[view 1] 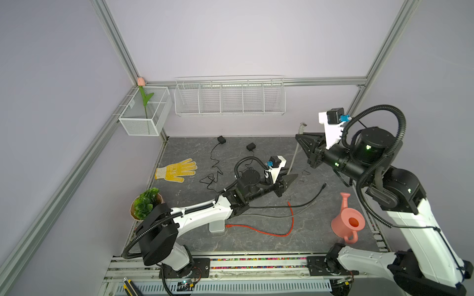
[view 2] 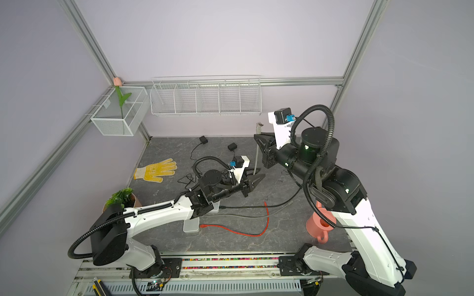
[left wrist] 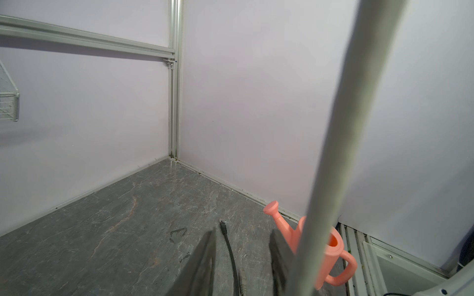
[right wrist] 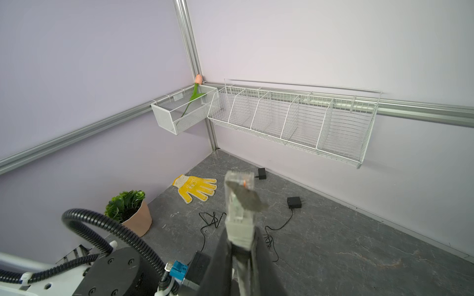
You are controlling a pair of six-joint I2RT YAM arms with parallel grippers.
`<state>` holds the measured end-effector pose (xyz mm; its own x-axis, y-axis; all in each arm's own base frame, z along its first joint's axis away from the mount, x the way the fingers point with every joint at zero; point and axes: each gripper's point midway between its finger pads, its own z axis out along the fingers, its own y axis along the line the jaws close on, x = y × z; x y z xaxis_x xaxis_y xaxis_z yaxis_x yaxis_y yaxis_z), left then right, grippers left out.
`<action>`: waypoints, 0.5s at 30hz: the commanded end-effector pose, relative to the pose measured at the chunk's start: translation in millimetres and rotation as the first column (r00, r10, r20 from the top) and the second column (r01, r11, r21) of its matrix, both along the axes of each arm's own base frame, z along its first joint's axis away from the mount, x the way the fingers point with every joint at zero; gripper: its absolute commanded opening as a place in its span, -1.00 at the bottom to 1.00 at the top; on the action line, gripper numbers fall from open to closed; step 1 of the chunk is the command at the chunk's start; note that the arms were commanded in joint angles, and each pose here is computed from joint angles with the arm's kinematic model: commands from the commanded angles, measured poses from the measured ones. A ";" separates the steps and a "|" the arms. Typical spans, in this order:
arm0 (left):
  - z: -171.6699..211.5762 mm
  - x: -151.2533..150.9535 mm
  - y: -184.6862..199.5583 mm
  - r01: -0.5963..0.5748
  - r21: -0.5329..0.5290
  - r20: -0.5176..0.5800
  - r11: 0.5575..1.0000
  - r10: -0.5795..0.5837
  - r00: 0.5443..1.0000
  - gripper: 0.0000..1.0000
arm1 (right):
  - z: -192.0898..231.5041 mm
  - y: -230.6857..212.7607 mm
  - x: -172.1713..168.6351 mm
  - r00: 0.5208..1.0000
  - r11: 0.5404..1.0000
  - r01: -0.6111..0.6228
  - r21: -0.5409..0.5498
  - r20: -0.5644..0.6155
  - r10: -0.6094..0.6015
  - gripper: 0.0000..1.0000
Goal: Insert the plug into the switch port
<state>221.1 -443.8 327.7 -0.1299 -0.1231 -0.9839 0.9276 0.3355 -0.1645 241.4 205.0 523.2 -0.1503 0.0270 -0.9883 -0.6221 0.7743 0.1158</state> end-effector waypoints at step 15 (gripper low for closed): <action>-12.9 -24.8 24.6 0.062 0.034 -0.081 0.997 -0.059 0.995 -0.95 | -23.3 -59.4 60.4 0.935 0.932 0.354 -0.077 0.003 -0.355 -0.86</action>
